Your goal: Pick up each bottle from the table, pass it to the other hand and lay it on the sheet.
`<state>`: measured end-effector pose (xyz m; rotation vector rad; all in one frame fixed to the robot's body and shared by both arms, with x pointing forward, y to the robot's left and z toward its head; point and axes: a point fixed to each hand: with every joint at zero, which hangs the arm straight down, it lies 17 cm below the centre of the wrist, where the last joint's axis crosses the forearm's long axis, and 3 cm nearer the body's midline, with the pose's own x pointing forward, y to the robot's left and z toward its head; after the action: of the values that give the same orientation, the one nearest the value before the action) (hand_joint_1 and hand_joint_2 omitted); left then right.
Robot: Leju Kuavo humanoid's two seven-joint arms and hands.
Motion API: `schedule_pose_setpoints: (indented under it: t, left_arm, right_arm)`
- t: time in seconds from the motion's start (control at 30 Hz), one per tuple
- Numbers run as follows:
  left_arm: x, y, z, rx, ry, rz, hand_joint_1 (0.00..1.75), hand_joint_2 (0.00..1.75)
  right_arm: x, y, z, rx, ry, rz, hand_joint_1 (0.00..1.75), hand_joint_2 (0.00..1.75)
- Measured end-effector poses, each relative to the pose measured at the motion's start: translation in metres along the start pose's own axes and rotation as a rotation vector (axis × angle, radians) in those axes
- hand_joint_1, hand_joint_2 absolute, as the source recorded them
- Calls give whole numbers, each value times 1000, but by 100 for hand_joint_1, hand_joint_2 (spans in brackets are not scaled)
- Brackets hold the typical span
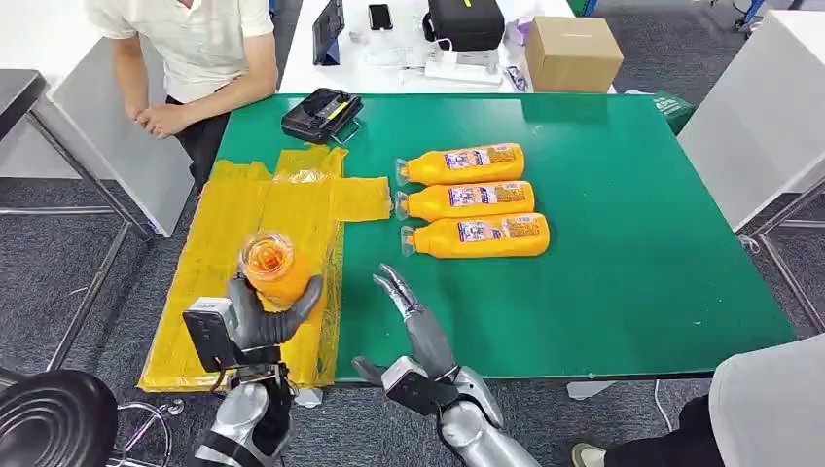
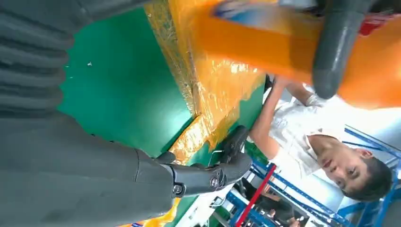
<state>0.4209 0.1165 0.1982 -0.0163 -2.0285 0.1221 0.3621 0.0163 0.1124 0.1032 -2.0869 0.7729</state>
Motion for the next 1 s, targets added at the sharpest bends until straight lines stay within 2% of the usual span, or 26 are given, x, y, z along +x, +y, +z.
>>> schedule_pose_setpoints:
  t: [0.17, 0.37, 0.5, 0.63, 0.77, 1.0]
  left_arm:
    - [15, 23, -21, 41, -126, -268, 175, 175]
    - [12, 33, -28, 56, -134, -331, 175, 175]
    - [-8, 21, -40, -45, -144, -624, 175, 175]
    - [-68, 15, -51, -215, -30, -908, 175, 175]
    - [-121, 28, -51, -323, 126, -969, 175, 175]
    - [-154, 46, -59, -404, 227, -1108, 175, 175]
  right_arm:
    - [3, 0, -1, -1, -9, 0, 0, 0]
    - [5, 0, -2, 0, -13, 2, 0, 0]
    - [7, 4, -3, 13, -20, -3, 0, 0]
    - [12, 9, -6, 29, -28, -16, 0, 0]
    - [15, 10, -7, 29, -35, -27, 0, 0]
    - [16, 10, -9, 25, -33, -41, 0, 0]
